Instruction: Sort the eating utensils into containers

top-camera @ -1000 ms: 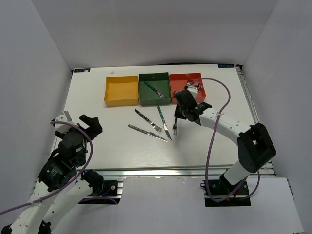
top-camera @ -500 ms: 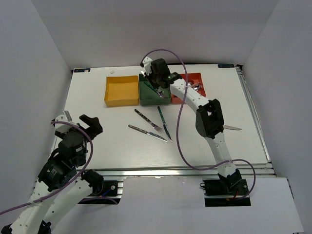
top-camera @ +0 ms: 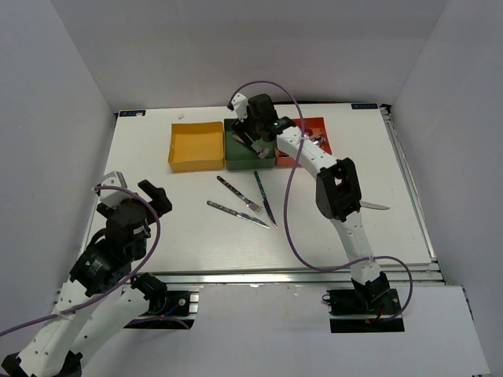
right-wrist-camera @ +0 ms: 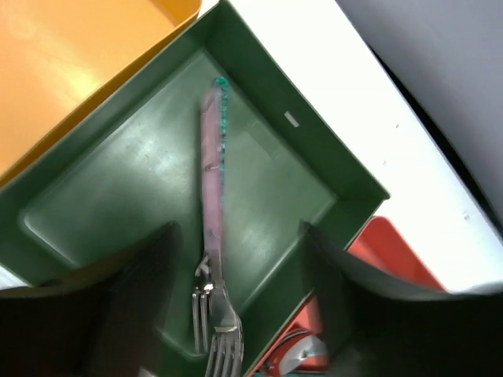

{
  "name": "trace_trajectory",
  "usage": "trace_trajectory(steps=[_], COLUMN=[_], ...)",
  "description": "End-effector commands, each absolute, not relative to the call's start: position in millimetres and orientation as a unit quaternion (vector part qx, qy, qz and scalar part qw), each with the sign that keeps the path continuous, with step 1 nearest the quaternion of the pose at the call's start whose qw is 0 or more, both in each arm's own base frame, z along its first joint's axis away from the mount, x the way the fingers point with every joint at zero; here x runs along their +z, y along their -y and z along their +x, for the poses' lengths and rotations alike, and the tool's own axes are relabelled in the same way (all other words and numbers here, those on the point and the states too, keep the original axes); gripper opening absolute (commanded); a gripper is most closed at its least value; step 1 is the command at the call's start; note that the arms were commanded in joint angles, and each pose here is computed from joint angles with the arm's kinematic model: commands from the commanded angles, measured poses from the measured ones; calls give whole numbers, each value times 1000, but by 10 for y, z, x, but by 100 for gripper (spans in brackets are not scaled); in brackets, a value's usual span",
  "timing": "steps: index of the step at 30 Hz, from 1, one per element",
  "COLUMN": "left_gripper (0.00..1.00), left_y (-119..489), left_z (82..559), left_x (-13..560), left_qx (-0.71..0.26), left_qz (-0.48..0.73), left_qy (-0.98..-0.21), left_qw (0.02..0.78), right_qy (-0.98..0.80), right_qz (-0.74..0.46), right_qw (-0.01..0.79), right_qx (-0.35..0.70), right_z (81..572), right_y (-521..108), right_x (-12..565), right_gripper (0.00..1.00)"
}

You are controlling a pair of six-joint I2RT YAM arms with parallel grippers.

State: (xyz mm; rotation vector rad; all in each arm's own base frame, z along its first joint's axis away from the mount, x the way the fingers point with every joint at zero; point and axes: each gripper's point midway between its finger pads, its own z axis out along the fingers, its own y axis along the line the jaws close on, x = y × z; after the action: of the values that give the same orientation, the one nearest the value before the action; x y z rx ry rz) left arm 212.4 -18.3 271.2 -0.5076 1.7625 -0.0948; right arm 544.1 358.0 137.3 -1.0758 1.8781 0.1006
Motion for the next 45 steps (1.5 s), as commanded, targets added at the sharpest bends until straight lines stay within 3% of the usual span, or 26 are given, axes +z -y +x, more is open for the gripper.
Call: trace_trajectory(steps=[1, 6, 9, 12, 13, 14, 16, 17, 20, 24, 35, 39, 41, 44, 45], left_gripper=[98, 98, 98, 98, 98, 98, 98, 98, 98, 88, 84, 76, 64, 56, 48], left_y=[227, 472, 975, 1337, 1452, 1522, 1694, 1735, 1982, 2202, 2333, 2241, 2242, 2218, 2224], left_z=[2159, 2360, 2607, 2773, 2844, 2913, 3015, 3071, 3221, 3422, 3711, 3727, 3728, 3692, 3698], left_x=[2672, 2531, 2203, 1932, 1776, 1741, 1608, 1597, 1453, 1186, 614, 446, 362, 237, 224], left_qx=[-38, -31, -63, -83, -69, -72, -59, -54, -42, -8, 84, 99, 97, 98, 94], left_qz=[-209, -193, -186, -213, -218, -237, -248, -266, -280, -281, -290, -296, -298, -297, -300], left_qy=[-769, -803, -855, -870, -878, -874, -879, -872, -874, -881, -884, -884, -887, -891, -889], left_qw=[603, 562, 480, 437, 420, 419, 404, 408, 394, 380, 356, 348, 341, 330, 332], right_qy=[-737, -756, -800, -839, -833, -857, -851, -869, -872, -870, -865, -859, -857, -857, -858], right_qz=[-412, -336, -202, -110, -86, -77, -67, -72, -64, -77, -87, -87, -87, -85, -86], right_qw=[534, 560, 561, 524, 536, 499, 504, 474, 469, 463, 467, 476, 479, 480, 478], right_qx=[43, 46, 64, 93, 108, 106, 133, 124, 123, 154, 164, 170, 171, 167, 166], right_z=[5488, 5385, 5056, 4440, 4205, 3995, 3655, 3475, 3181, 2921, 2686, 2644, 2635, 2633, 2625], right_y=[-3572, -3394, -2973, -2575, -2409, -2307, -2155, -2059, -1846, -1816, -1694, -1671, -1667, -1643, -1643], right_x=[2075, 2603, 2921, 2747, 2953, 2523, 2583, 2229, 2054, 1984, 1938, 1970, 1957, 1933, 1916], right_gripper=[86, 89, 89, 89, 89, 89, 89, 89, 89, 89, 89, 89, 89, 89, 89])
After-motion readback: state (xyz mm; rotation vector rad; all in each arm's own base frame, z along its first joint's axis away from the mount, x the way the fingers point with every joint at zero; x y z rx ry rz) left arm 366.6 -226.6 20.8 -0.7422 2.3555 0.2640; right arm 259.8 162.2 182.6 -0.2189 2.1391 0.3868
